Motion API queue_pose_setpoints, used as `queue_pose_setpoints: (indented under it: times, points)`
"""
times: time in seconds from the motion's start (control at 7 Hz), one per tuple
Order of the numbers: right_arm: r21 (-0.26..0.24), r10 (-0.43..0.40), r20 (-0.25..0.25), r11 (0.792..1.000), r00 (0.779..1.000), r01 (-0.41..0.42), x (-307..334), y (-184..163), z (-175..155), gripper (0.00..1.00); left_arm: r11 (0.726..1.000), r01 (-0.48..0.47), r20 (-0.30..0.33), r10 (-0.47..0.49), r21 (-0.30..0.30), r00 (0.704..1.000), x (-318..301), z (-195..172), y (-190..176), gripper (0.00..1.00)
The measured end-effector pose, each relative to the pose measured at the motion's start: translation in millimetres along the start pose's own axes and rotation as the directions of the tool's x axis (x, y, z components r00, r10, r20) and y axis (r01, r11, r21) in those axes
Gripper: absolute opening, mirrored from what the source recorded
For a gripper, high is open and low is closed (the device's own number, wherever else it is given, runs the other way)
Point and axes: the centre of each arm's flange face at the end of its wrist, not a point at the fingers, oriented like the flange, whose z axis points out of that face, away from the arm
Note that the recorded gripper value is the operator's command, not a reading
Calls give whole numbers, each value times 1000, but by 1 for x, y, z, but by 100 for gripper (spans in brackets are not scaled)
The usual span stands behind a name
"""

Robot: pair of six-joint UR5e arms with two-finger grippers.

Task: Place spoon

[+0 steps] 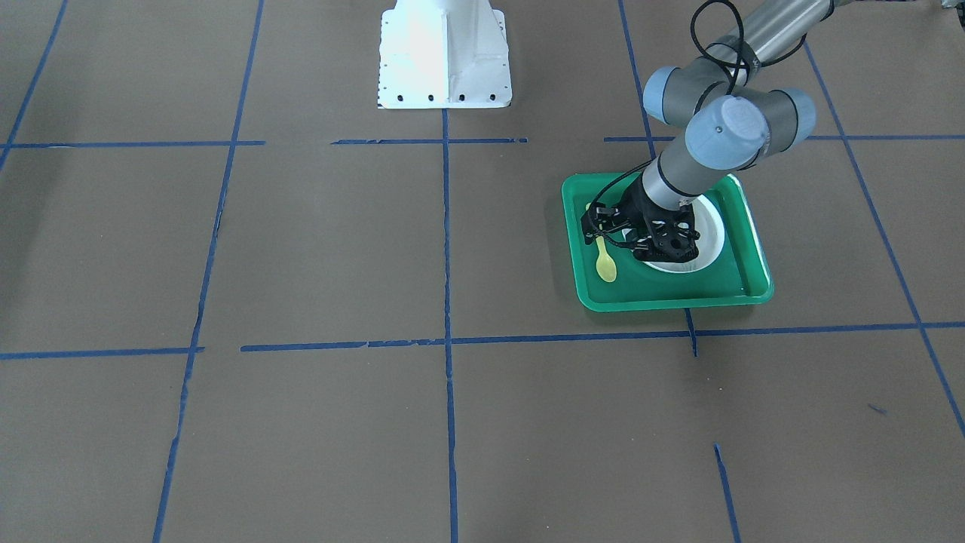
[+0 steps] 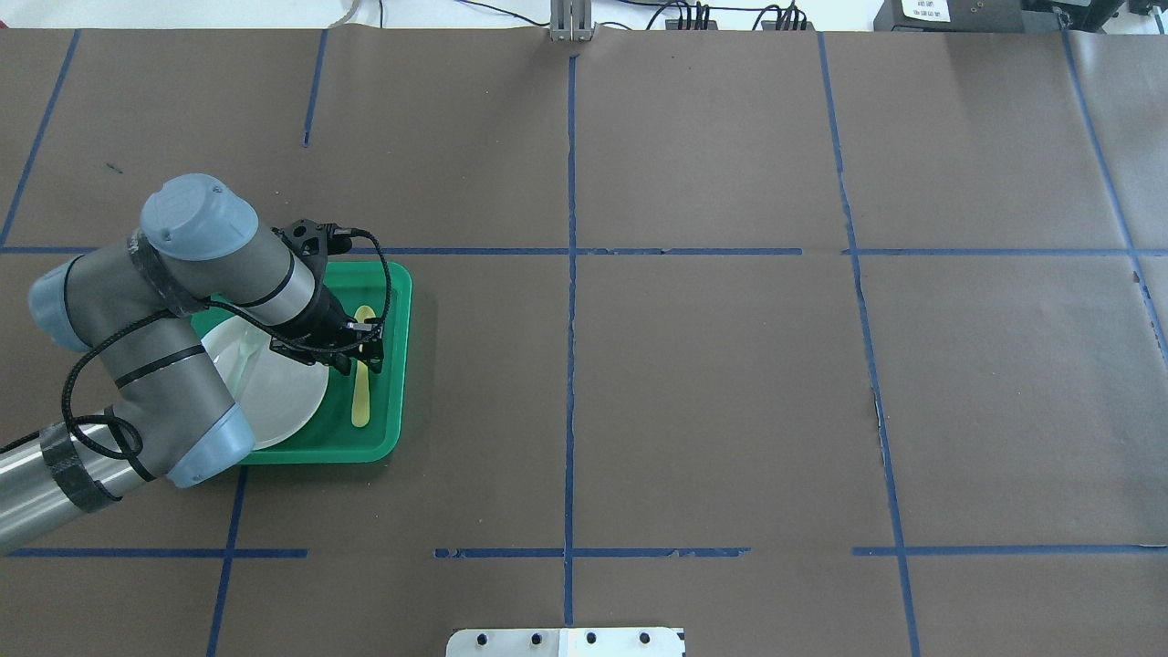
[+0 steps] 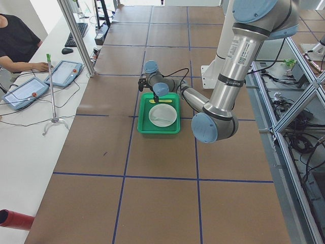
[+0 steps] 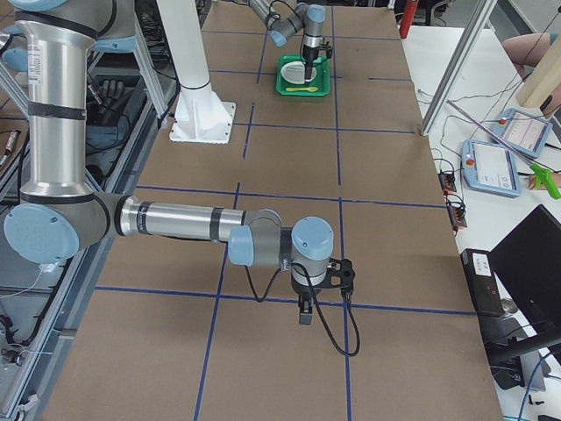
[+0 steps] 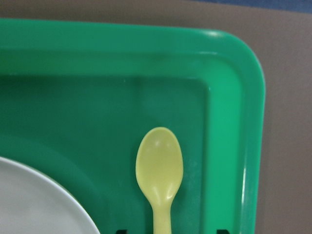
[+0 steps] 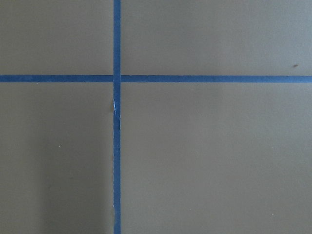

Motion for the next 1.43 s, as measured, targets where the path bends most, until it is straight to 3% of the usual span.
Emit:
queue_pose_setpoints:
  times: [0.43,0.57,0.86,1.14,1.43]
  points:
    - [0,0,-1,1000,1000,0,0,0,0,100,994,8,-90,2,111,996,-85,-146,-61,93]
    - [0,0,0,1000,1000,0,0,0,0,100,988,-35,-80,48,151,996,-141,-185,-64,93]
    - [-1,1,0,1000,1000,-1,0,0,0,100,966,-175,19,174,193,985,-274,-221,-36,93]
    - [-1,1,0,1000,1000,-1,0,0,0,100,945,-297,127,280,135,951,-387,-222,-2,94]
    - [0,0,-1,1000,1000,0,0,0,0,100,959,-281,218,268,34,939,-457,-237,9,100]
